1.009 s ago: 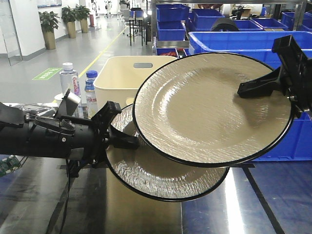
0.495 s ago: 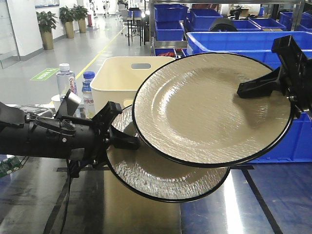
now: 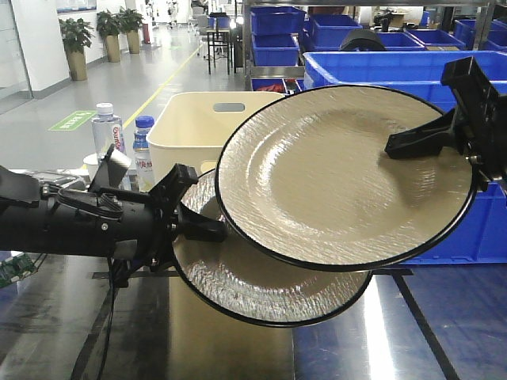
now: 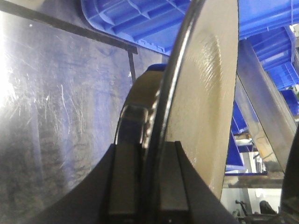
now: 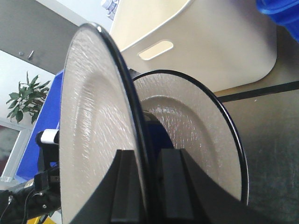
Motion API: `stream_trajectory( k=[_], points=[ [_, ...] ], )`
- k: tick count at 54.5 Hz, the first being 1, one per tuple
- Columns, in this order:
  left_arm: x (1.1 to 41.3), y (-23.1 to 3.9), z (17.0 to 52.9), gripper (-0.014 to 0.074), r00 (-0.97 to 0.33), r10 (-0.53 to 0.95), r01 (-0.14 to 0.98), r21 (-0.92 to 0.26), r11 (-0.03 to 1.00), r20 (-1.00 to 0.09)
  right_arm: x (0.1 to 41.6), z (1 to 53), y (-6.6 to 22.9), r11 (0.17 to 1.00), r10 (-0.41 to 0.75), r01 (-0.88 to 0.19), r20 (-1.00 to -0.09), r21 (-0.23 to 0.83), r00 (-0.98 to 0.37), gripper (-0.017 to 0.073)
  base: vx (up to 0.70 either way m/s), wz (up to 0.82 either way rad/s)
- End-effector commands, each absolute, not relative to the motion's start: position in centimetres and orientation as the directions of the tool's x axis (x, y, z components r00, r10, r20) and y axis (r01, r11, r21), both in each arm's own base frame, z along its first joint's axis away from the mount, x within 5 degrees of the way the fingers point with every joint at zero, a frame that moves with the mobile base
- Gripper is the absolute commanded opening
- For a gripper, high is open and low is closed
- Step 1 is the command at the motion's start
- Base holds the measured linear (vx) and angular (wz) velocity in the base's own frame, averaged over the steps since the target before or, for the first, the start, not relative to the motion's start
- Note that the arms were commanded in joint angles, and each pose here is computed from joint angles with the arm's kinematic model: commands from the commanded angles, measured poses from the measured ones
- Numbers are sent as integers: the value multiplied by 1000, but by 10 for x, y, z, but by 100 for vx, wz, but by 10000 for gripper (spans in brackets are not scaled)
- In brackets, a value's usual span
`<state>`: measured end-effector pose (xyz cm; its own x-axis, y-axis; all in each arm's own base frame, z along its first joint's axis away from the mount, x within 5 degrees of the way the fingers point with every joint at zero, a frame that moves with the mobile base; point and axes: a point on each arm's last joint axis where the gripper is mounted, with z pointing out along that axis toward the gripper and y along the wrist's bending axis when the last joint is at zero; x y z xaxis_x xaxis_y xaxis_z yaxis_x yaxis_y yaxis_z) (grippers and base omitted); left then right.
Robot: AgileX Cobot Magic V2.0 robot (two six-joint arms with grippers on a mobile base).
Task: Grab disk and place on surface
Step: 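Lower the left gripper's plate onto the counter and open it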
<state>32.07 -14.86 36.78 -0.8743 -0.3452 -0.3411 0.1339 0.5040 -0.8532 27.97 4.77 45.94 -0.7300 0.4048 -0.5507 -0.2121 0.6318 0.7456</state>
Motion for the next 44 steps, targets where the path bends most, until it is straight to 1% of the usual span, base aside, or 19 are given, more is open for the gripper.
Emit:
stream_trajectory(
  k=[1, 5, 8, 13, 17, 24, 44],
  points=[
    [313, -145, 406, -1, -815, -457, 172, -903, 394, -356, 269, 492, 48, 553, 506, -283, -586, 784, -633, -5, 0, 0],
    [316, -143, 407, -1, -785, -497, 171, -900, 400, -370, 269, 492, 48, 553, 511, -282, -587, 784, -628, -5, 0, 0],
    [317, -142, 407, -1, -778, -498, 174, -893, 415, -383, 270, 492, 48, 553, 513, -281, -586, 784, -626, -5, 0, 0],
    [317, -141, 401, -1, -777, -458, 191, -855, 483, -432, 270, 491, 47, 563, 509, -278, -592, 778, -626, -5, 0, 0],
    [320, -142, 393, -1, -793, -423, 184, -834, 521, -439, 270, 490, 47, 573, 503, -275, -596, 772, -625, -5, 0, 0],
    [331, -147, 370, -1, -846, -410, 86, -846, 527, -342, 271, 488, 45, 605, 489, -266, -614, 751, -620, -5, 0, 0],
    [352, -159, 314, 2, -934, -309, -27, -827, 561, -179, 272, 485, 43, 650, 467, -252, -638, 718, -613, -5, 0, 0]
  ],
)
